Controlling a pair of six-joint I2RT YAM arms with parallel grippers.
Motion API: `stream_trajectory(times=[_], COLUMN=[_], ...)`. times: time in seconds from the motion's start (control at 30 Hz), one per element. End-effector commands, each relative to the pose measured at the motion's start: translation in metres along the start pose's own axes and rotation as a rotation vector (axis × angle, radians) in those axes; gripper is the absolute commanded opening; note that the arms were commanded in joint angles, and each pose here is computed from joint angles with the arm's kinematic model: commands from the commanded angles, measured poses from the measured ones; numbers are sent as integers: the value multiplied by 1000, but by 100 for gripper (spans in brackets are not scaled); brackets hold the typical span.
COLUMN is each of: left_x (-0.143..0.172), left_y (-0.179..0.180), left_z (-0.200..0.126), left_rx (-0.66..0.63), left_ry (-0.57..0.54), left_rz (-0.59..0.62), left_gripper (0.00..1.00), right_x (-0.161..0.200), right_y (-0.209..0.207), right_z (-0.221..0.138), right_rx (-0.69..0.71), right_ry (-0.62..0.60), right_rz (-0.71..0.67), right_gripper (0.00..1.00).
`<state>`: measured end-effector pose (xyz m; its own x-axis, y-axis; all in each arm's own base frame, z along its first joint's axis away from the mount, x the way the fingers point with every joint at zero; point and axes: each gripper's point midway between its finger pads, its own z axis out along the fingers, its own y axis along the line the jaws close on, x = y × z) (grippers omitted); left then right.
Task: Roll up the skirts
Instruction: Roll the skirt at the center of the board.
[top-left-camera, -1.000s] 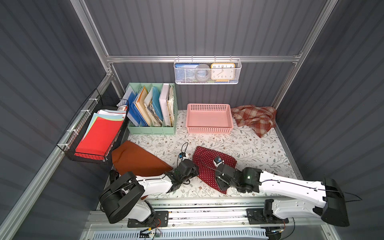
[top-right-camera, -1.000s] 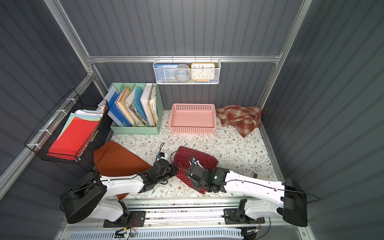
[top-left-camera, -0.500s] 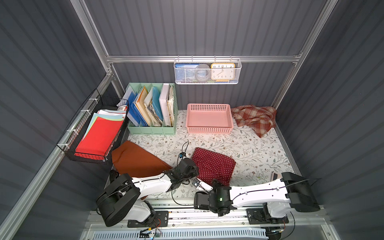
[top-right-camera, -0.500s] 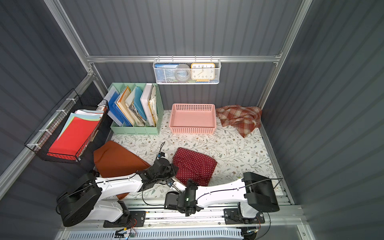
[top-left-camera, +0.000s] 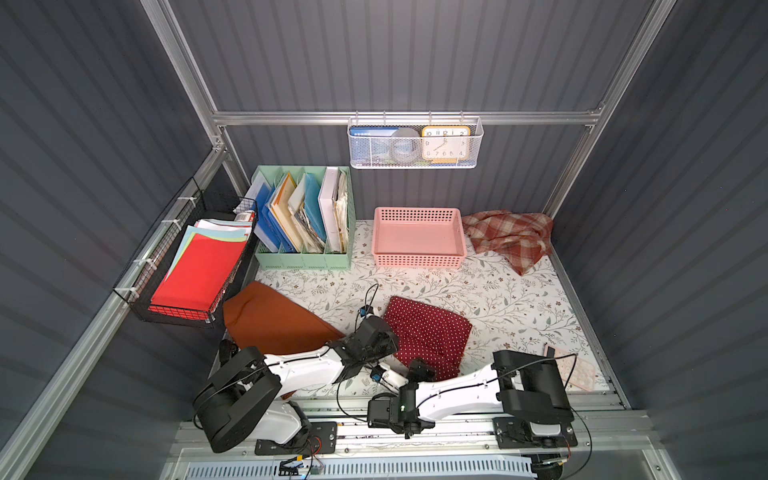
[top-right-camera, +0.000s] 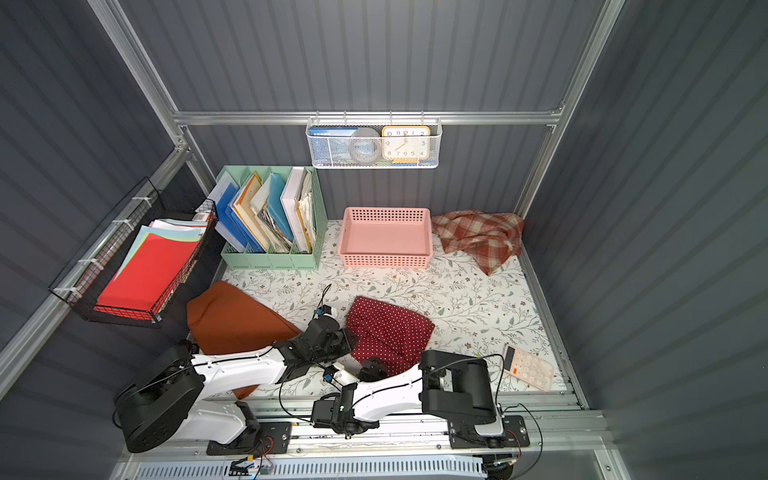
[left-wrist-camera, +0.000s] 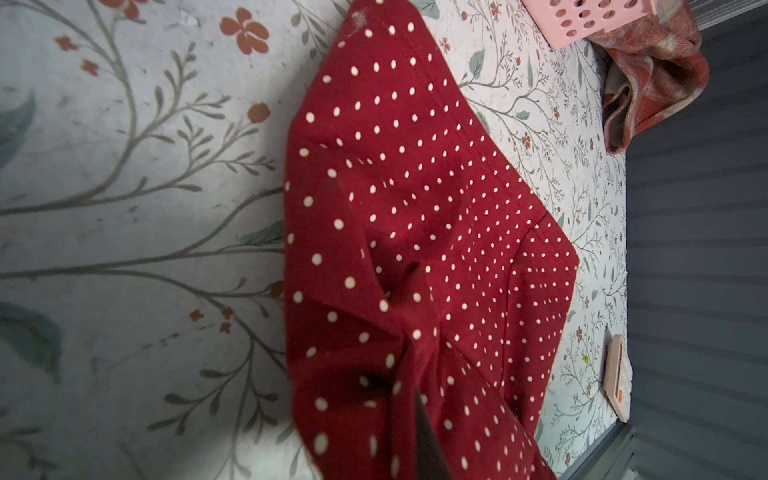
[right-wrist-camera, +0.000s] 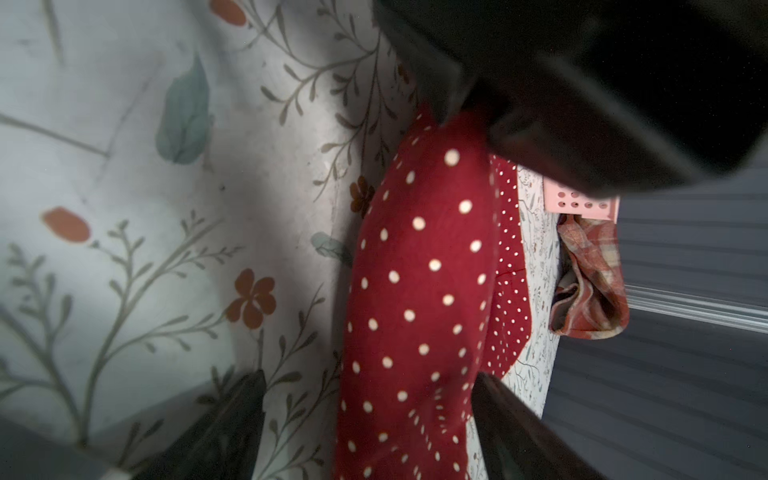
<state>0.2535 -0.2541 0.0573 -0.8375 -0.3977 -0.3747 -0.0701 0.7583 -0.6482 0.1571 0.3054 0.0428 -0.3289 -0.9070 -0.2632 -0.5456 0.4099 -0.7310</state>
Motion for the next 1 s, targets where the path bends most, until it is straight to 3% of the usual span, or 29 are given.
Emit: stream_trajectory(times=[0.0, 0.4, 0.67, 0.77, 0.9, 0.97], left_x=[5, 11, 10, 12, 14, 15], left_y=[-5, 4, 3, 2, 4, 6], left_z=[-3, -7, -10, -10, -12, -14], left_rx=[13, -5, 1, 4, 6, 6], left_ry=[28, 43, 42, 50, 58, 57], left_rz=[-8, -16, -20, -20, -27, -34], left_gripper=[0, 0, 0, 0, 0, 0], right_x=[10, 19, 34, 37, 36, 37], right_y=[-11, -33, -48, -49, -52, -53], right_z=[18, 48, 59, 61, 64, 65], right_rx=[75, 255, 296, 295, 291, 285], right_ry=[61, 147, 253, 271, 284, 292], right_rz=[-5, -1, 64, 71, 74, 72], right_gripper=[84, 78, 74, 67, 47, 43])
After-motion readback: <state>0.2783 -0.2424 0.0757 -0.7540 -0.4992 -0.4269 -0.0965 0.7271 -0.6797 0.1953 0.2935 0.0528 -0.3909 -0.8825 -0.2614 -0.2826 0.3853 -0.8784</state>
